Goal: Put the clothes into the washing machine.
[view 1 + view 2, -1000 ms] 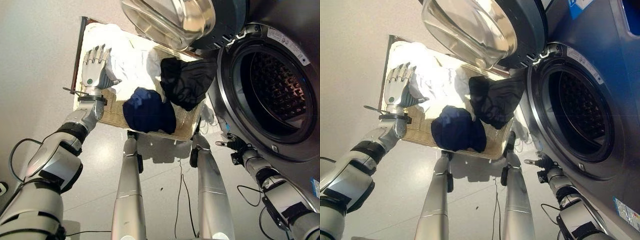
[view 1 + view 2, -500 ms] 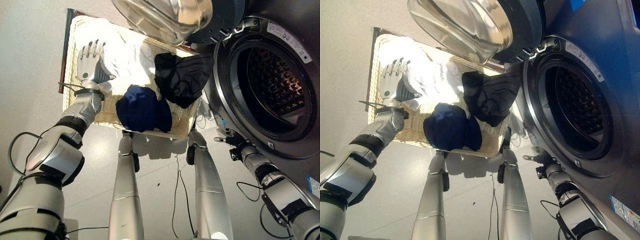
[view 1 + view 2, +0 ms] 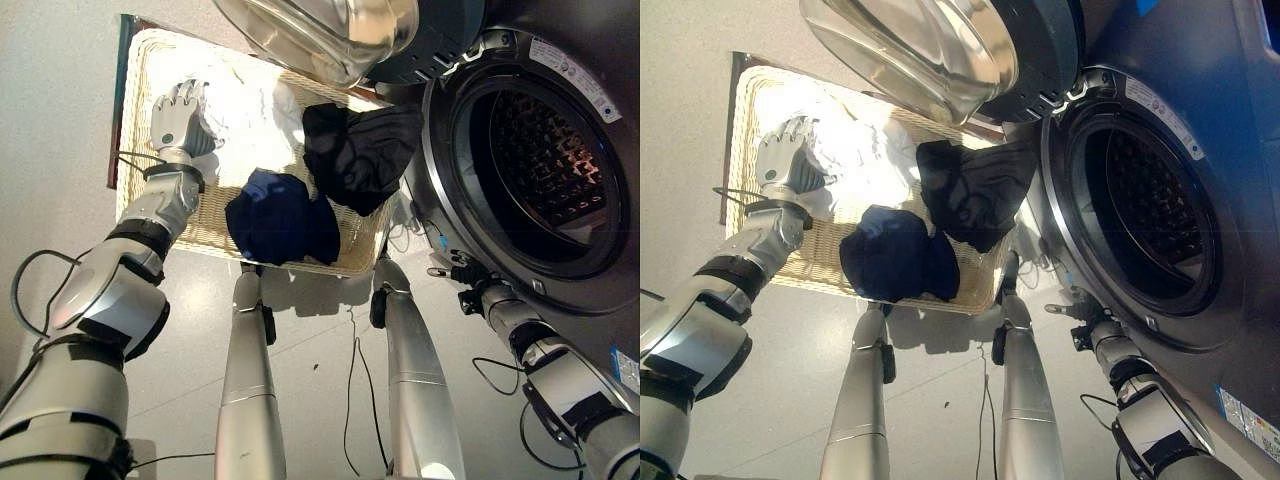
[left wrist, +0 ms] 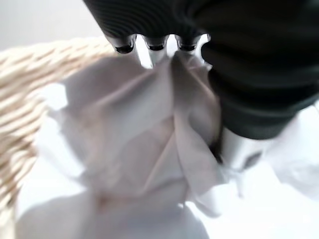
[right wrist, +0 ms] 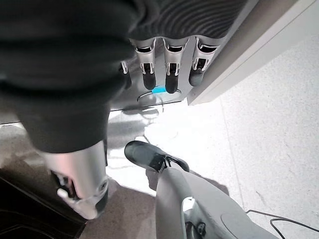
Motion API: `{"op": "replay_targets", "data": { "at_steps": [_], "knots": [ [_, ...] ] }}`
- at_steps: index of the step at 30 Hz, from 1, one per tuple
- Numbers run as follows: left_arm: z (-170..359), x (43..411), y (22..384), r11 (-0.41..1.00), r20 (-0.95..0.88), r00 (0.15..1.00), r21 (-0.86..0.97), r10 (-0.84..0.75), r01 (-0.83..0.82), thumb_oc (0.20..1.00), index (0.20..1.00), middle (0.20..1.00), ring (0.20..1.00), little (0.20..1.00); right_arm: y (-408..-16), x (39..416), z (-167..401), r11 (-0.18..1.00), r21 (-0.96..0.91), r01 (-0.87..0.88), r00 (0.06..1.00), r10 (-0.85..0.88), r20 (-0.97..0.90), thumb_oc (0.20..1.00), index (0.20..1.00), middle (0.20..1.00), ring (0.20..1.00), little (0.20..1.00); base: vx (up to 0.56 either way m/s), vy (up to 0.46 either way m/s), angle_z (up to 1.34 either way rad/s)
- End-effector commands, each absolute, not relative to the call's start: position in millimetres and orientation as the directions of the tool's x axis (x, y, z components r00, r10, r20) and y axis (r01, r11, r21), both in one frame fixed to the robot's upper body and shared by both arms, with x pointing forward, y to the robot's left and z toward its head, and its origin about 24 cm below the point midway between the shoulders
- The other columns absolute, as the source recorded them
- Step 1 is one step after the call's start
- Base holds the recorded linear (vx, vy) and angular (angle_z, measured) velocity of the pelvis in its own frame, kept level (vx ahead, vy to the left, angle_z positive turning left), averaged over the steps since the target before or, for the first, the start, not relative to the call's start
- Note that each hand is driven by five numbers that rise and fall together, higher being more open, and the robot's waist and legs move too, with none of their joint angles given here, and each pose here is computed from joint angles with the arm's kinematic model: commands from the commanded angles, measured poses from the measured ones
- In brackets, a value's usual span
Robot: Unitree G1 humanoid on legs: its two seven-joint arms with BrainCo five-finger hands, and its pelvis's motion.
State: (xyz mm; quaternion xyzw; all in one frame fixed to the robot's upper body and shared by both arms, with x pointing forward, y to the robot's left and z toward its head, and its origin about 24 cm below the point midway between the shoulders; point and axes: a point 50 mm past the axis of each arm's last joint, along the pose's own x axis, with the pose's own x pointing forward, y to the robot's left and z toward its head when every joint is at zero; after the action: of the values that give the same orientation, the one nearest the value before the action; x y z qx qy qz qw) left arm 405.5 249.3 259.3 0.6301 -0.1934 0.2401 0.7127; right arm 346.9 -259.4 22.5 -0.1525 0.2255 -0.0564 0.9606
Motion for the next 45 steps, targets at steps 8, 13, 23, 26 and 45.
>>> {"op": "replay_targets", "data": {
  "at_steps": [8, 13, 23, 26, 45],
  "knots": [
    [225, 413, 241, 0.074, 0.377, 0.923, 0.921, 0.077, -0.382, 0.2, 0.2, 0.2, 0.2, 0.2, -271, 343, 25, 0.94, -0.336, 0.057, 0.901, -0.194, -0.389, 1.0, 1.0, 1.0, 1.0, 1.0, 0.0, 0.0, 0.0],
    [218, 413, 241, 0.082, 0.351, 0.933, 0.931, 0.077, -0.357, 0.2, 0.2, 0.2, 0.2, 0.2, -268, 343, 24, 0.941, -0.333, 0.057, 0.902, -0.192, -0.387, 1.0, 1.0, 1.0, 1.0, 1.0, 0.0, 0.0, 0.0],
    [208, 412, 240, 0.115, 0.341, 0.937, 0.931, 0.076, -0.347, 0.2, 0.2, 0.2, 0.2, 0.2, -268, 344, 24, 0.94, -0.337, 0.057, 0.901, -0.194, -0.389, 1.0, 1.0, 1.0, 1.0, 1.0, 0.0, 0.0, 0.0],
    [212, 410, 240, 0.145, 0.418, 0.904, 0.892, 0.092, -0.428, 0.278, 0.278, 0.278, 0.278, 0.278, -266, 344, 23, 0.941, -0.334, 0.055, 0.9, -0.192, -0.392, 1.0, 1.0, 1.0, 1.0, 1.0, 0.0, 0.0, 0.0],
    [159, 399, 230, 0.193, 0.375, 0.927, 0.909, 0.006, -0.369, 1.0, 1.0, 1.0, 1.0, 1.0, -263, 341, 17, 0.943, -0.326, 0.06, 0.896, -0.195, -0.399, 1.0, 1.0, 1.0, 1.0, 1.0, 0.0, 0.003, 0.0]
  ]
}}
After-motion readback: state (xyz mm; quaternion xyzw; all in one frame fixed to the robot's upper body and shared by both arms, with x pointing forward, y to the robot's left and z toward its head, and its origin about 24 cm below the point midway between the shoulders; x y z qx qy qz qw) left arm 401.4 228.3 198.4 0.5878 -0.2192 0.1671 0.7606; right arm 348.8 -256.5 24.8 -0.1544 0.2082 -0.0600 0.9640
